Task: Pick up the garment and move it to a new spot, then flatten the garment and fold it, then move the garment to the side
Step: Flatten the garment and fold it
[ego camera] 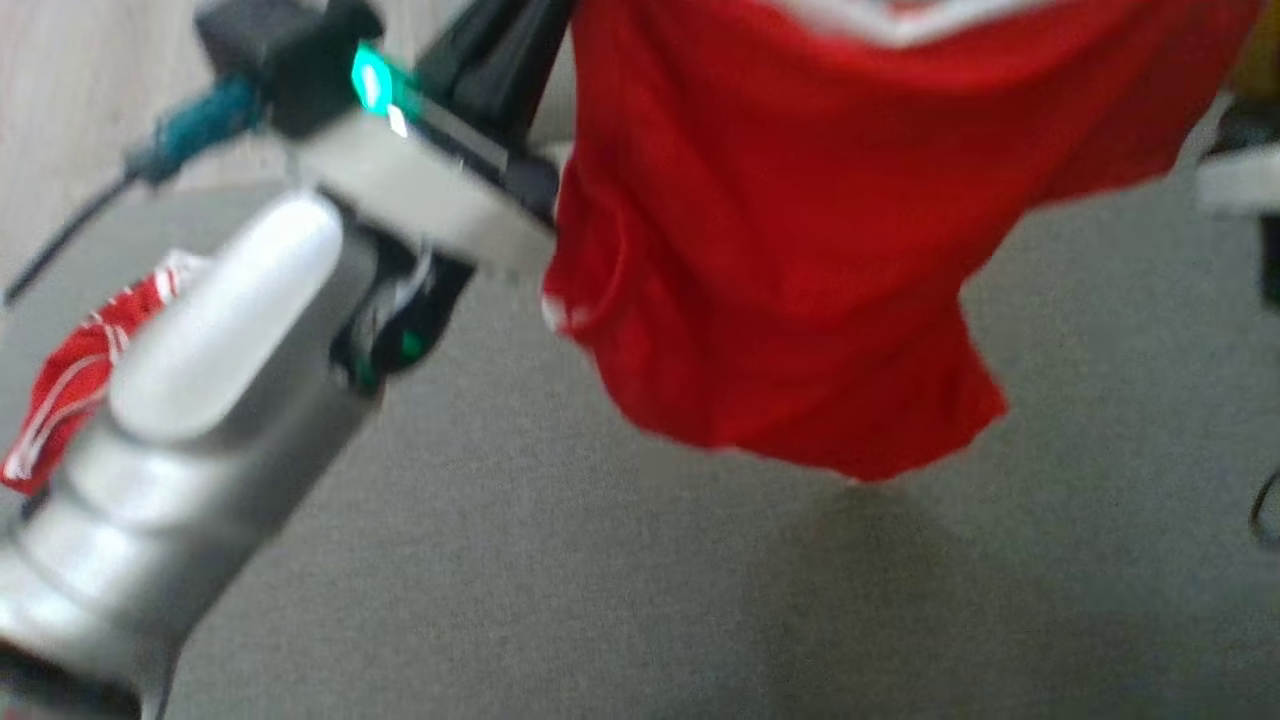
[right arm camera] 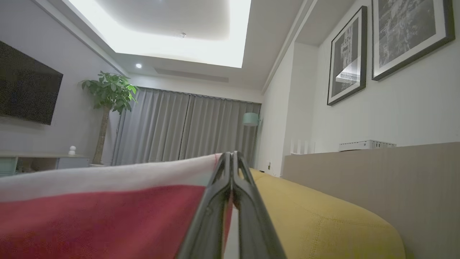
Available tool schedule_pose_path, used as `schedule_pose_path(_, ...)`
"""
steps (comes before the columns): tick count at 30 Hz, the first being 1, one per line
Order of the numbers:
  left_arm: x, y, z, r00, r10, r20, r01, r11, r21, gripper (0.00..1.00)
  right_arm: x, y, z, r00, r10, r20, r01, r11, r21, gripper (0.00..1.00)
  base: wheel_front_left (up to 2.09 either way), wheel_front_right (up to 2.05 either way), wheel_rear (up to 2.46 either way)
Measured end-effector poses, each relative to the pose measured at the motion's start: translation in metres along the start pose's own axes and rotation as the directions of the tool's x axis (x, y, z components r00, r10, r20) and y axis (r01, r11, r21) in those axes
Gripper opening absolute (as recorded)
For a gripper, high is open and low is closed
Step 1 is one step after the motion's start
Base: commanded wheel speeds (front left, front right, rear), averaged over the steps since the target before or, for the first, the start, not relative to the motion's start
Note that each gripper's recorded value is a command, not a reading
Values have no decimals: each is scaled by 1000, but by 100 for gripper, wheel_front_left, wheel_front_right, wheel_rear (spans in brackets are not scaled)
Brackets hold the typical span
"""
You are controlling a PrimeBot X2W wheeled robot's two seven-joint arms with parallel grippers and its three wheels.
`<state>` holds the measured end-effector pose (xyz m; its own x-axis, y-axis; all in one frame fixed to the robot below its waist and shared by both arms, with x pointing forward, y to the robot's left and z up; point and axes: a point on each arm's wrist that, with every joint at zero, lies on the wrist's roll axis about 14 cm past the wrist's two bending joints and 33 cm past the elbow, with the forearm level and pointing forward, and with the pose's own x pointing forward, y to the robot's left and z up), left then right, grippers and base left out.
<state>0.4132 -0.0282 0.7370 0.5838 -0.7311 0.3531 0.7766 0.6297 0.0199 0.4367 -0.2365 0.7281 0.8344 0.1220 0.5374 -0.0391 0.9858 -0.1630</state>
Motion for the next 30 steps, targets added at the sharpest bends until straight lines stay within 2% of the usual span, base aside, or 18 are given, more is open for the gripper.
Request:
schedule_pose_path(5,43,43,-22,999,18,-39,-15,998,65,0,47,-24,-30,998,-33,-60,31,999,-42,0,0,0,0)
schedule_pose_path(9,74,71,-29,999,34,33,-37,993,116,0,76,-39,-46,996,-52,-71,44,993,-106,0,0,0,0)
schedule_pose_path(13,97,89,-35,995,38,92,-48,993,110,0,95,-52,-36,998,-70,0,69,985,-160,0,0,0,0)
schedule_pose_path(16,98,94,-65,998,35,53,-39,996,76,0,93,-48,-42,998,-57,9,57,983,-174,0,0,0,0)
schedule_pose_path(17,87,91,-104,999,27,-29,-26,998,58,0,81,-44,-57,999,-46,-26,41,984,-175,0,0,0,0)
schedule_pose_path(20,50,76,-174,985,20,-173,-22,1000,-12,0,42,-37,-99,989,-53,-137,33,989,-145,0,0,0,0)
schedule_pose_path(23,2,48,-230,954,-1,-298,-33,993,-109,0,-14,-23,-146,955,-66,-289,43,996,-83,0,0,0,0)
schedule_pose_path(26,-42,15,-262,922,-33,-386,-34,986,-165,0,-71,-13,-170,912,-86,-400,76,996,-41,0,0,0,0)
schedule_pose_path(30,-95,-28,-285,876,-78,-476,-28,977,-212,0,-137,-12,-172,861,-139,-489,143,989,-29,0,0,0,0)
